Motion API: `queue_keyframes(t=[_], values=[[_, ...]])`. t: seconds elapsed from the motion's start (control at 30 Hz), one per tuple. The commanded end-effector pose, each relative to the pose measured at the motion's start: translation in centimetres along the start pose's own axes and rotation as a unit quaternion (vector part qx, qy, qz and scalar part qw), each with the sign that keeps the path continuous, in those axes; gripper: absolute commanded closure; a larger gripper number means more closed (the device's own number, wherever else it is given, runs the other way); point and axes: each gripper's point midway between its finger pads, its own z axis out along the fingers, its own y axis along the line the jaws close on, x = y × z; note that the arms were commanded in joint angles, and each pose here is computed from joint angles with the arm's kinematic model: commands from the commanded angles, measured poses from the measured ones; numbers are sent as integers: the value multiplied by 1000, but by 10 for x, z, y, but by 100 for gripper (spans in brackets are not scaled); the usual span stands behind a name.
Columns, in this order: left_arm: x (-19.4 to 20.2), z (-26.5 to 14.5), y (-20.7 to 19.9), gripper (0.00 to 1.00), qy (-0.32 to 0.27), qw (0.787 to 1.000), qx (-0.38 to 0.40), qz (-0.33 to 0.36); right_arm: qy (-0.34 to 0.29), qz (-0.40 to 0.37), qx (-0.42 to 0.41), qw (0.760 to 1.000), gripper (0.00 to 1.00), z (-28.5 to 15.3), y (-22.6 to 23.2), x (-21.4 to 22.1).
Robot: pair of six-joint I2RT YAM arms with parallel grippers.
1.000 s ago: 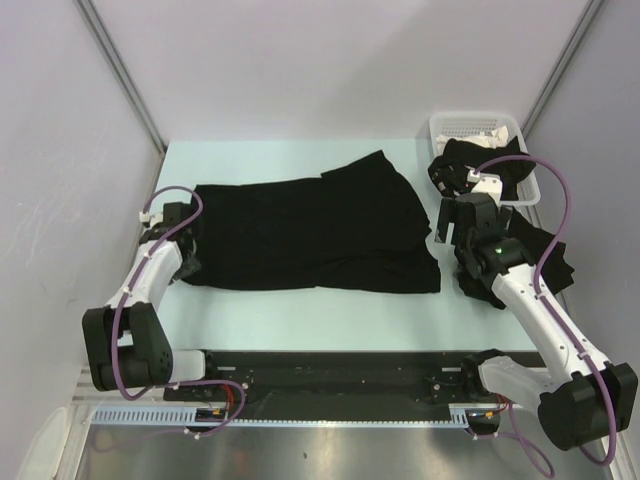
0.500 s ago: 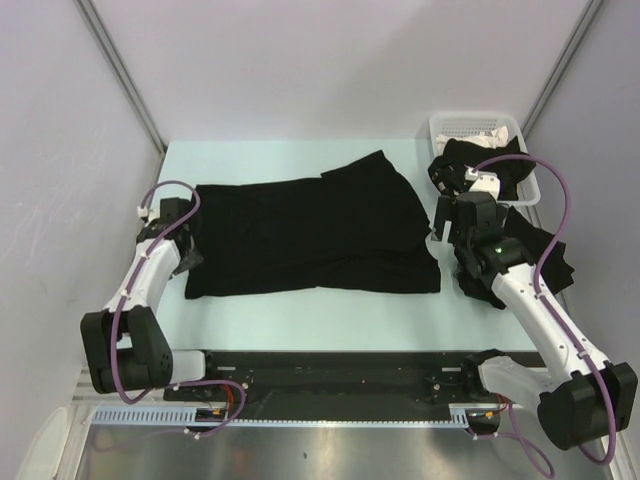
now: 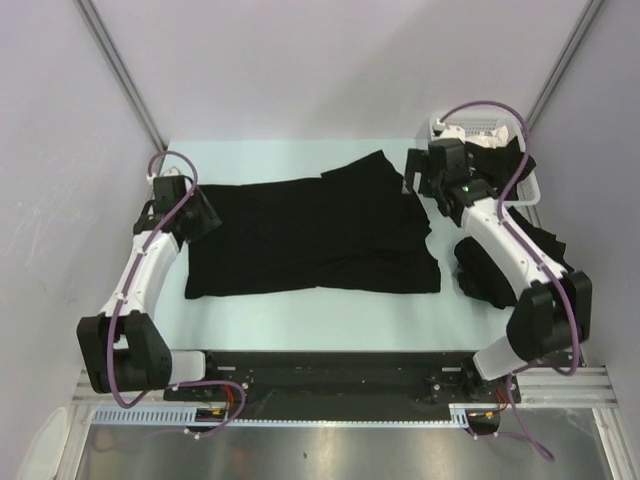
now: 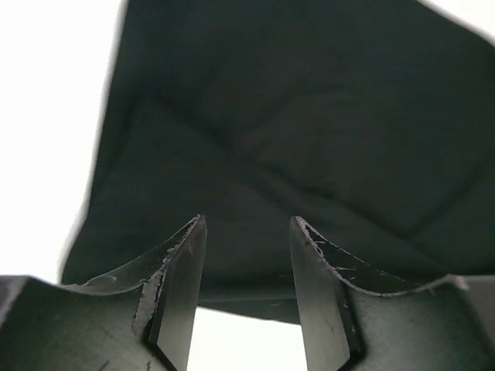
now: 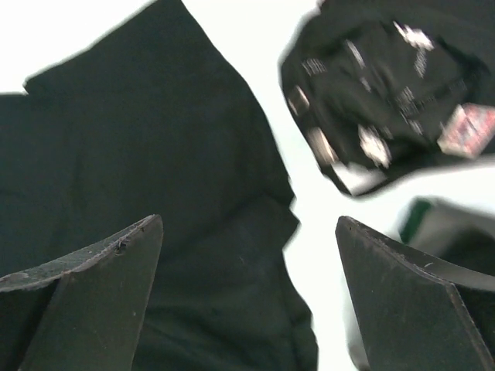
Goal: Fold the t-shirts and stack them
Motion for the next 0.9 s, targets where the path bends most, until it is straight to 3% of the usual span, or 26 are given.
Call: queue_keyframes(t=[0.0, 0.1, 0.17, 0.2, 0.23, 0.4, 0.53, 0.67, 0.87], values=[[-33, -30, -57, 44, -51, 992, 117, 19, -11, -20, -10, 1000, 0, 19, 30, -39], [-32, -38, -72, 38, -59, 987, 150, 22, -23, -48, 6, 999, 0, 29, 43, -75], [-32, -43, -78, 36, -61, 984, 169, 16, 3, -70, 14, 997, 0, 60, 52, -68], [-29, -42, -78, 35, -57, 983, 172, 13, -10, -78, 16, 997, 0, 60, 56, -89], [-28, -44, -78, 34, -59, 983, 175, 6, 10, -94, 25, 995, 0, 83, 57, -76], [-35, -45, -82, 2, -94, 977, 188, -24, 12, -37, 39, 998, 0, 129, 36, -78], [-51, -54, -99, 0, -137, 968, 210, -25, 2, -2, 51, 999, 0, 160, 7, -93], [-70, -70, -120, 0, -160, 956, 245, -11, 9, 3, 20, 1000, 1, 195, 14, -86], [-69, -69, -149, 1, -110, 953, 278, 52, -5, 11, -52, 999, 0, 227, 41, -85]])
